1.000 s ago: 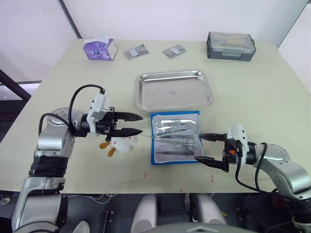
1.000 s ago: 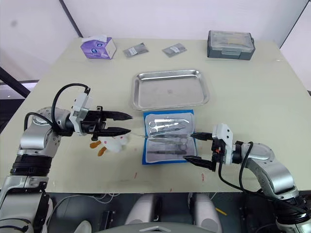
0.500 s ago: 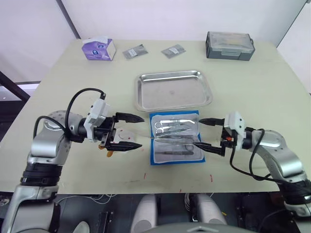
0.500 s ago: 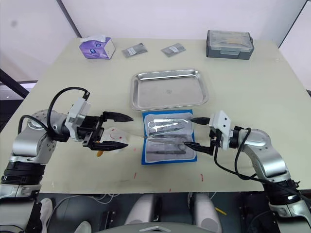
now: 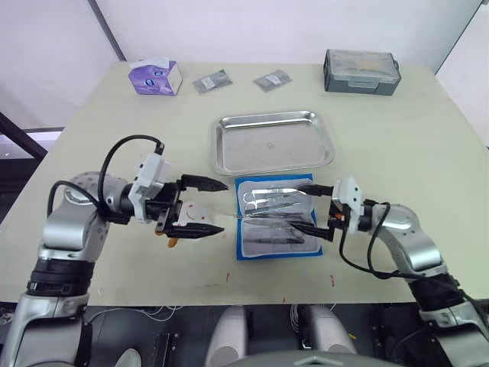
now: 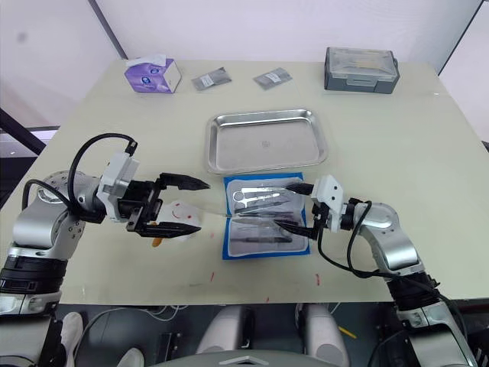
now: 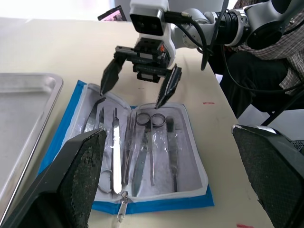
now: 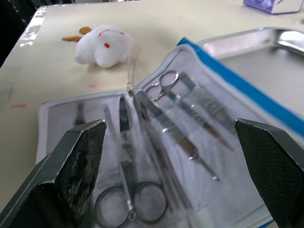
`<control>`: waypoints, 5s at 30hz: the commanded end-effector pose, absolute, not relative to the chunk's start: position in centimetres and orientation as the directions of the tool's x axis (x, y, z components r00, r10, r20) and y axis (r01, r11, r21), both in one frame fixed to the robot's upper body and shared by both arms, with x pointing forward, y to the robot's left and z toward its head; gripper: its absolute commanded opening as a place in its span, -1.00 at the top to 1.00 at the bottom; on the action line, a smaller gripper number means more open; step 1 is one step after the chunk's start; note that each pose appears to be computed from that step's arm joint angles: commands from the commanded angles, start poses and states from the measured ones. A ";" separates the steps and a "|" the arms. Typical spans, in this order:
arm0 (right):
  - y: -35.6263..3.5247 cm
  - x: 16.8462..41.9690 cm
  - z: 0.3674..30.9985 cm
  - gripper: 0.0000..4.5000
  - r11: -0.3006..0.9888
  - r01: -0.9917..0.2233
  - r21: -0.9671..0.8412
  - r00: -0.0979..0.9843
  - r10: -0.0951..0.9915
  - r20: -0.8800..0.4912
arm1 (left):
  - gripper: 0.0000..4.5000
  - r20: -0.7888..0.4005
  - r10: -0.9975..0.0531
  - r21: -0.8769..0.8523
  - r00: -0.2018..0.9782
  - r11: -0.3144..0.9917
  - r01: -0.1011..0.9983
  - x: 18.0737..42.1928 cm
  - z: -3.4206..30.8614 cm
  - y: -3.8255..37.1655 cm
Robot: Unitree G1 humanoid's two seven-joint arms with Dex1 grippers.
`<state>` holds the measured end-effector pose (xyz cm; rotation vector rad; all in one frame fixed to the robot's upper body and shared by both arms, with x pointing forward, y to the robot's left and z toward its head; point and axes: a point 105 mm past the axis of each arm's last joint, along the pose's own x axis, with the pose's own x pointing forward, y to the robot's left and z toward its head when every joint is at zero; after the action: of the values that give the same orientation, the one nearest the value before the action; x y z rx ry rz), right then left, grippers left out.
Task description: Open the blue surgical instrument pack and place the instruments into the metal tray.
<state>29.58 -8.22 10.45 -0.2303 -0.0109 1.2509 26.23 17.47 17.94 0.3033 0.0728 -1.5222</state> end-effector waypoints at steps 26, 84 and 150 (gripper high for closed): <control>-10.5 30.1 8.1 -1.00 0.223 -0.966 -0.134 0.246 0.951 -0.188 | -0.99 -0.218 -0.973 0.201 0.075 0.030 0.979 26.9 19.0 17.6; -10.0 28.9 2.4 -1.00 0.263 -0.961 -0.081 0.274 0.877 -0.395 | -0.99 -0.143 -0.978 0.186 0.149 0.122 0.975 28.6 18.0 17.7; -8.7 29.7 2.1 -1.00 0.317 -0.947 -0.054 0.314 0.874 -0.371 | -0.04 -0.496 -0.860 0.062 0.124 0.107 0.992 37.1 9.6 13.0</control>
<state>30.51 -8.14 6.32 -0.2811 0.0997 1.2595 37.21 13.09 9.85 0.4260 0.3568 -1.4058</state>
